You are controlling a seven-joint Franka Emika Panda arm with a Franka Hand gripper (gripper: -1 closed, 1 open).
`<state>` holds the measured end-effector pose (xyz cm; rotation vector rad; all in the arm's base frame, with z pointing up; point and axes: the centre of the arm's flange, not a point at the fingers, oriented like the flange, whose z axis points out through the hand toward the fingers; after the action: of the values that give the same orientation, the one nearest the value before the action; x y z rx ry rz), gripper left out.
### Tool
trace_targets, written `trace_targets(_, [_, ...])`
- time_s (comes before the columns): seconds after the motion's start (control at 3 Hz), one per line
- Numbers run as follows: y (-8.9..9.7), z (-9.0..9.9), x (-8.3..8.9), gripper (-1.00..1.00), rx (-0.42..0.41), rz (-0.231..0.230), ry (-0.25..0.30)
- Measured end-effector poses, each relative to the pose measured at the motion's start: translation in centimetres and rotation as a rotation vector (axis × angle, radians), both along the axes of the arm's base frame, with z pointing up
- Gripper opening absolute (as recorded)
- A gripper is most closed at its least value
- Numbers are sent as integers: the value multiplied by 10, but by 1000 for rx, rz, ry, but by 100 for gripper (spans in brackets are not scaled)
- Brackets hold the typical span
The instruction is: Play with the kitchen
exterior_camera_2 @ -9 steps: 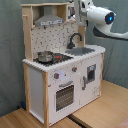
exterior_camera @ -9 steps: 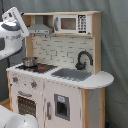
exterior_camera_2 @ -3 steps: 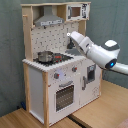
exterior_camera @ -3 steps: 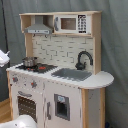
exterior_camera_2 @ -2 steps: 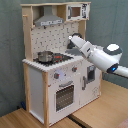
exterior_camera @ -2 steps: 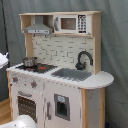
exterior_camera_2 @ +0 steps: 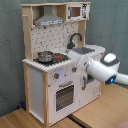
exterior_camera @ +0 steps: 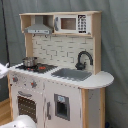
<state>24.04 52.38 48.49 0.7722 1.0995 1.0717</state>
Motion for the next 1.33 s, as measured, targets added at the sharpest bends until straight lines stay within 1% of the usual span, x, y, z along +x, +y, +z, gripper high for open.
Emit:
trace_targets(0.33, [2,-49,-3,100,-45,-27,19])
trace_targets(0.67, [-23,-59,-4,100,-73,-81,41])
trace_targets(1.0, [-35,-87,5,100,-16,-82,84])
trace_targets(1.33, [-44,-118,10,100,22,-84,115])
